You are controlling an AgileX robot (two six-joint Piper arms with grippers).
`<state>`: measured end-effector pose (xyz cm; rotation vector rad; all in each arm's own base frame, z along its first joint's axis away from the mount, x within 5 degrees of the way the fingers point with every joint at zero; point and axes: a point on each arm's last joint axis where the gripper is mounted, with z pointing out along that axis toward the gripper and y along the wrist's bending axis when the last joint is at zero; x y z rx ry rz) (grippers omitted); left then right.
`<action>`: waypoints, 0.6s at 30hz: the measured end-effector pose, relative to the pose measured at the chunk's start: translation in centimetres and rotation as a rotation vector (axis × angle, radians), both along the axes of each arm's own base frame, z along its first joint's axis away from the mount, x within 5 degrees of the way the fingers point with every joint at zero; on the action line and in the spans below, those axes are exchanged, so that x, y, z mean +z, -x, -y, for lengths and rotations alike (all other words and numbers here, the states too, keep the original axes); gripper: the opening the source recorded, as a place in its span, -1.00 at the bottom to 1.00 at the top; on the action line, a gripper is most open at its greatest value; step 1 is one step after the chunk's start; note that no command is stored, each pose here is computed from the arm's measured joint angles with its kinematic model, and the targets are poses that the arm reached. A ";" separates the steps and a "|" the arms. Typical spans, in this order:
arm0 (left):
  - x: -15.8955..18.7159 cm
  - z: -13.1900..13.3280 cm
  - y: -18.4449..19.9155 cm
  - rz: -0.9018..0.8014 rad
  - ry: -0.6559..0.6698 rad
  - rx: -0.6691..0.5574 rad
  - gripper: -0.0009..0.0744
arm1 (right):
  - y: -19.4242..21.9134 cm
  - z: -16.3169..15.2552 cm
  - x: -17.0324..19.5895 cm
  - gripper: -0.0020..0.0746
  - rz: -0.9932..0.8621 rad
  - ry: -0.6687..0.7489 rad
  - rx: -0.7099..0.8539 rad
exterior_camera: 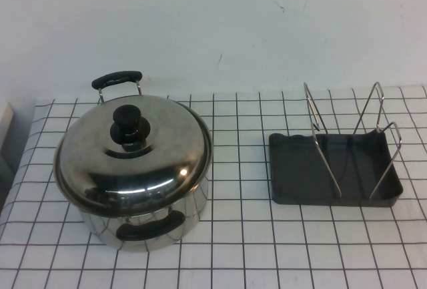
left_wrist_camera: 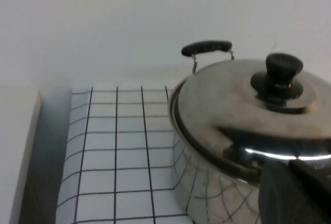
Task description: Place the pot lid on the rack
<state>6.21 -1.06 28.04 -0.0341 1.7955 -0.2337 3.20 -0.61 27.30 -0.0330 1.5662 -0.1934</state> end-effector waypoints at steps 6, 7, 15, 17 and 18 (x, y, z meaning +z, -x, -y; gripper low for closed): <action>2.0 1.1 -4.6 -0.127 -0.175 -0.136 -0.98 | 0.1 -0.7 -1.7 -0.95 -0.198 0.152 0.093; 2.4 1.4 -5.4 -0.127 -0.174 -0.158 -0.98 | 0.1 -0.9 -1.8 -0.95 -0.205 0.158 0.119; 2.9 3.3 -13.0 -0.166 -0.195 -0.317 -0.91 | 0.2 -1.7 -1.8 -0.95 -0.203 0.241 0.208; 2.8 3.7 -14.7 -0.151 -0.222 -0.368 -0.75 | 0.2 -1.7 -1.8 -0.95 -0.202 0.240 0.211; 2.8 4.0 -15.5 -0.140 -0.215 -0.385 -0.61 | 0.2 -1.7 -1.8 -0.95 -0.202 0.240 0.211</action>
